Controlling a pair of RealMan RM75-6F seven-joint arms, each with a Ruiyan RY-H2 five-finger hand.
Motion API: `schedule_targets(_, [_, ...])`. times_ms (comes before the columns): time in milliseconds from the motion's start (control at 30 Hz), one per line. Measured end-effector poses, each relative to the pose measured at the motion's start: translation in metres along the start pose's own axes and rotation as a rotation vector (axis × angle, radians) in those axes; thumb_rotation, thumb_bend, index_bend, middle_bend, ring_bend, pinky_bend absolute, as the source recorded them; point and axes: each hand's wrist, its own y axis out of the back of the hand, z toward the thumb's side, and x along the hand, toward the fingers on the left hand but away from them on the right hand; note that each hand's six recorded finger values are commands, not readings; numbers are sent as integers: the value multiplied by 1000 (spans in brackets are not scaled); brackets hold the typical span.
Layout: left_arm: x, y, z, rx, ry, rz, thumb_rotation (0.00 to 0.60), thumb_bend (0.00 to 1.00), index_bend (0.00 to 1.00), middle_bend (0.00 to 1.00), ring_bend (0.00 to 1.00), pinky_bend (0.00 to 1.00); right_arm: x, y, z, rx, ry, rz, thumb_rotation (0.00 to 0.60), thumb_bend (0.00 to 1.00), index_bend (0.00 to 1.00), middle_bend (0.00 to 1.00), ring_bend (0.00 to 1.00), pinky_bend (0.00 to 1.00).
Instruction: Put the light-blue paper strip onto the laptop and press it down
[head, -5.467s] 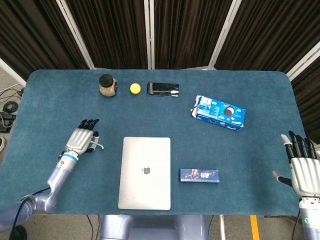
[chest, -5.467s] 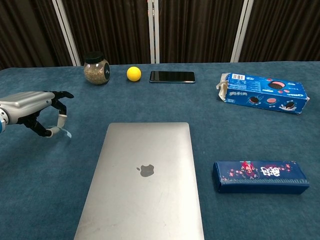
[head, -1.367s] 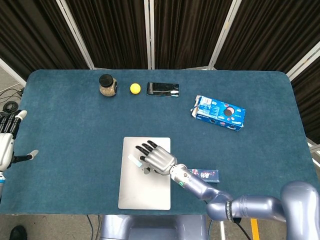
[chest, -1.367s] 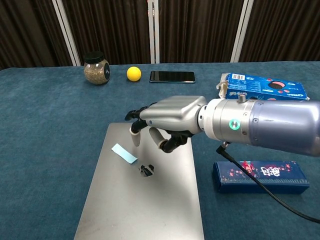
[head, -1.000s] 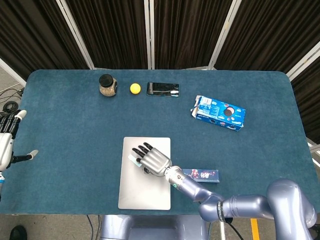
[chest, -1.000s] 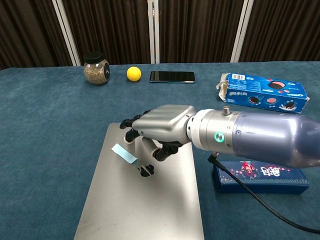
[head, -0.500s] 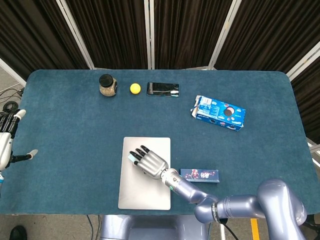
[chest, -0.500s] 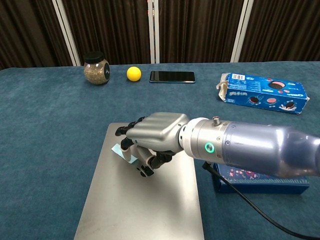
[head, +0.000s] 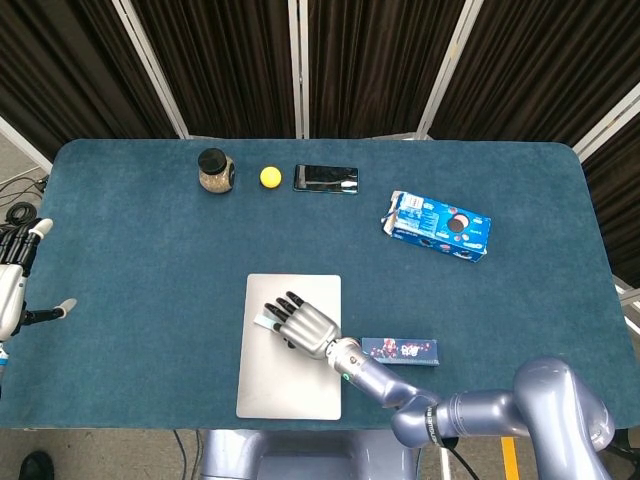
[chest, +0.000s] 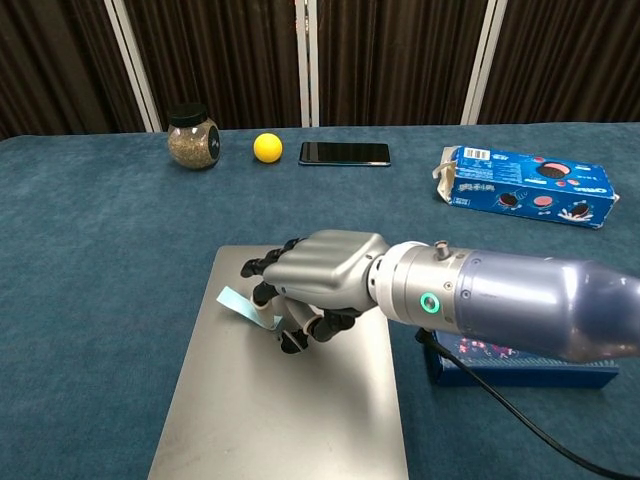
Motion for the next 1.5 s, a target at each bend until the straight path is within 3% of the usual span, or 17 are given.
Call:
schedule_targets(367, [1, -1, 1, 2, -2, -5, 600, 0, 0, 0, 0, 0, 2, -3, -3, 12, -1, 6, 600, 926, 361, 0, 0, 0])
schedule_targets(733, [1, -2, 2, 5, -4, -8, 600, 0, 0, 0, 0, 0, 6, 8, -11, -11, -18, -27, 600, 926, 361, 0, 0, 0])
schedule_targets(1200, [0, -1, 2, 2, -4, -7, 600, 0, 0, 0, 0, 0, 7, -5, -10, 18, -18, 3, 600, 926, 364, 0, 0, 0])
schedule_targets(1500, [1, -1, 2, -2, -8, -8, 600, 0, 0, 0, 0, 0, 7, 3, -9, 1, -19, -20, 600, 927, 364, 0, 0, 0])
